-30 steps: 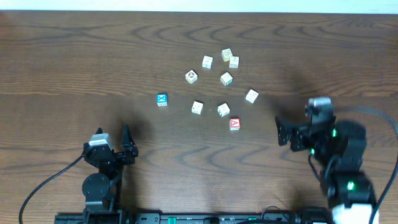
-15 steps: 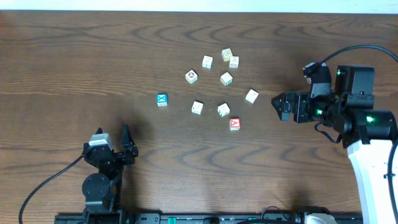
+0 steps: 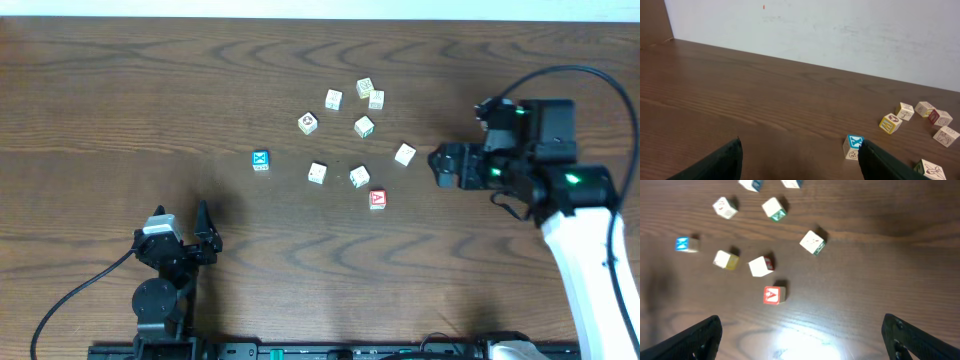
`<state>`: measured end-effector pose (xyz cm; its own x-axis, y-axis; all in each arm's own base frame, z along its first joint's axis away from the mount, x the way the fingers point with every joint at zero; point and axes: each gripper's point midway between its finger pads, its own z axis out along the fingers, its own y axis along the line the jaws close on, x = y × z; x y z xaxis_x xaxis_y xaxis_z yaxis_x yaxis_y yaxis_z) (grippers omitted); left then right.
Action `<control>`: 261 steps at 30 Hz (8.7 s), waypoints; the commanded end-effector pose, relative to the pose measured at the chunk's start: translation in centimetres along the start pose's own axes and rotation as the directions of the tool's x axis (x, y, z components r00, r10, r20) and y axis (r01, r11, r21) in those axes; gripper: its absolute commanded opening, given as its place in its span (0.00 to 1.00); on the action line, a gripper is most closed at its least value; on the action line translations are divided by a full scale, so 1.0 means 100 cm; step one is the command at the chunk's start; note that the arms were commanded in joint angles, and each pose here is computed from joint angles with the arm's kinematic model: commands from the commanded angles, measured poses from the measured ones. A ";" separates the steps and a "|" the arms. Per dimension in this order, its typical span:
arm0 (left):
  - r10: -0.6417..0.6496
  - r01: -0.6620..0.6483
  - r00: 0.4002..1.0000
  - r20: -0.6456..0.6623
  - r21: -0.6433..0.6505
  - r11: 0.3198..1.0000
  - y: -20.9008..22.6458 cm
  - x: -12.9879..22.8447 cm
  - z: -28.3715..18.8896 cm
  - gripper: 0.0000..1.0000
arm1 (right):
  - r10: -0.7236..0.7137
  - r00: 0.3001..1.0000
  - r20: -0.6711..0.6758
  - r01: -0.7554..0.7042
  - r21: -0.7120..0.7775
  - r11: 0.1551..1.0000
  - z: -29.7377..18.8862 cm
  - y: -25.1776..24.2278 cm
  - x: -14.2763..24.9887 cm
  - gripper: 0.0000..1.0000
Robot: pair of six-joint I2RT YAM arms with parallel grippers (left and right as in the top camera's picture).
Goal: Lift 3 blocks
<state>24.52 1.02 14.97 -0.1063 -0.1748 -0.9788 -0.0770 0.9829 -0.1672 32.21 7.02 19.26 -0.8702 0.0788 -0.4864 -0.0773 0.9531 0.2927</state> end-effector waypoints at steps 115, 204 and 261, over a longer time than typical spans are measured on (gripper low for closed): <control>-0.005 0.004 0.998 -0.058 -0.018 1.000 0.004 0.018 0.001 0.74 | 0.086 0.935 -0.345 -0.004 0.232 0.973 0.121 0.007 0.071 0.24; -0.005 0.004 0.998 -0.058 -0.018 1.000 0.004 0.018 0.001 0.74 | -0.441 0.883 -0.164 0.431 -0.091 0.898 0.171 0.080 0.051 0.70; -0.005 0.004 0.998 -0.058 -0.018 1.000 0.004 0.018 0.001 0.74 | -0.356 0.862 -0.361 0.375 -0.019 0.927 0.187 0.094 0.119 0.18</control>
<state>24.52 1.02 14.95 -0.1070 -0.1749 -0.9788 -0.0771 0.9829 -0.1672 30.51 22.62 1.14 -0.8791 -0.4079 -0.2464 -0.4453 0.8873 0.1198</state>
